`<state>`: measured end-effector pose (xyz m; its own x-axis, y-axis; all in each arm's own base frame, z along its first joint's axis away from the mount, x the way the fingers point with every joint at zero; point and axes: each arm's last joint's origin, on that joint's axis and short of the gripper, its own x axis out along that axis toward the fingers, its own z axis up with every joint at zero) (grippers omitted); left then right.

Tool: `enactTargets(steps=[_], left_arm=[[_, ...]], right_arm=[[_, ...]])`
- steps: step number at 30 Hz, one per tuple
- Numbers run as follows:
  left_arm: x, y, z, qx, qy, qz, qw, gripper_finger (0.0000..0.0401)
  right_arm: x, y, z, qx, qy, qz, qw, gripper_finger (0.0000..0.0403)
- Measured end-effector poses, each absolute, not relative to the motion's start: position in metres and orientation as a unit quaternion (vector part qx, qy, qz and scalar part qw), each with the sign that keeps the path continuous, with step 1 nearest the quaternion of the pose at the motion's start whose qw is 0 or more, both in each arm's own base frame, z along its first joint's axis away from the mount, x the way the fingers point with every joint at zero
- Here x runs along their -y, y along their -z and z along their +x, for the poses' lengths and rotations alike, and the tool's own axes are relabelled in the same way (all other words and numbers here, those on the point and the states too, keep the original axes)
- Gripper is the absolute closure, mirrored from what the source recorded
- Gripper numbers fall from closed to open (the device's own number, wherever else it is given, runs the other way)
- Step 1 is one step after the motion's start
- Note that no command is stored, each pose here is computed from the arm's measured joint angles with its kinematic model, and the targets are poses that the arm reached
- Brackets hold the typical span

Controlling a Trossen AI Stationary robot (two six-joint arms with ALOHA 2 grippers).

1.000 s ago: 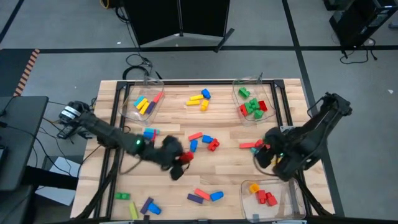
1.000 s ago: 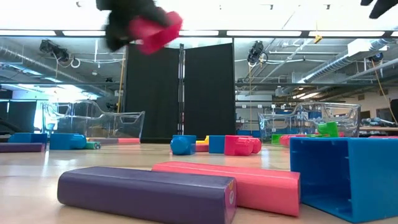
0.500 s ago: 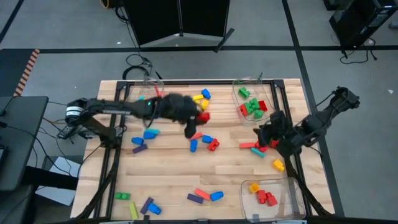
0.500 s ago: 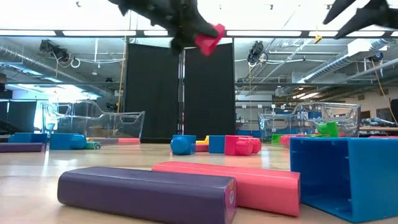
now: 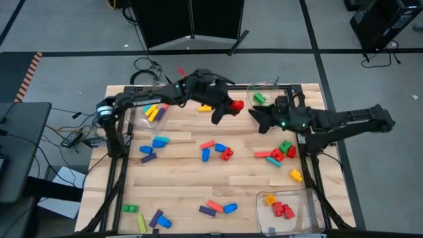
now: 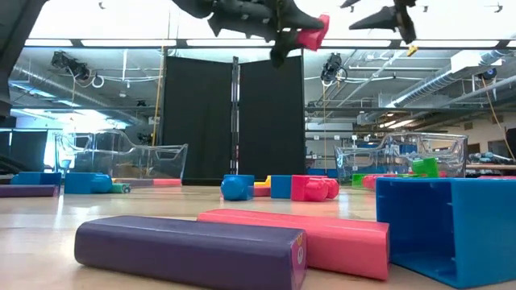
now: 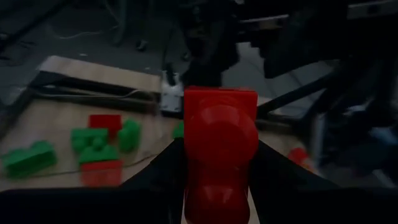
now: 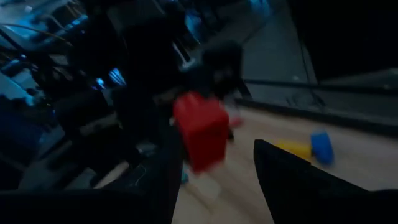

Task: Sort blocks by size
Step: Put the red 2 stud game piece into the top right transparent bin

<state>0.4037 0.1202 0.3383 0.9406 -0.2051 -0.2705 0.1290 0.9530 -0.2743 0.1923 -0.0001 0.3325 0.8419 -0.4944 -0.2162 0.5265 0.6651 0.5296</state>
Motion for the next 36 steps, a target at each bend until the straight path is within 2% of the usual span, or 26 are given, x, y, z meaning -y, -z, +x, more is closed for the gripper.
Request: enactTargets(steps=[11,25,31,36], left_arm=[[-0.122,-0.359,0.41,-0.121,0.116,-0.176,0.97,0.0256],[-0.122,-0.371,0.411,-0.082,0.092,-0.265,0.956,0.0254],[-0.123,-0.373,0.412,-0.067,0.094,-0.271,0.956,0.0254],[-0.124,-0.373,0.412,-0.065,0.095,-0.27,0.956,0.0254]], right_arm=[[0.011,-0.342,0.195,0.009,0.272,0.262,0.926,0.0188],[0.017,-0.356,0.196,0.051,0.244,0.197,0.948,0.0132],[0.023,-0.361,0.188,0.052,0.259,0.183,0.947,0.0138],[0.024,-0.356,0.176,0.016,0.272,0.181,0.945,0.0151]])
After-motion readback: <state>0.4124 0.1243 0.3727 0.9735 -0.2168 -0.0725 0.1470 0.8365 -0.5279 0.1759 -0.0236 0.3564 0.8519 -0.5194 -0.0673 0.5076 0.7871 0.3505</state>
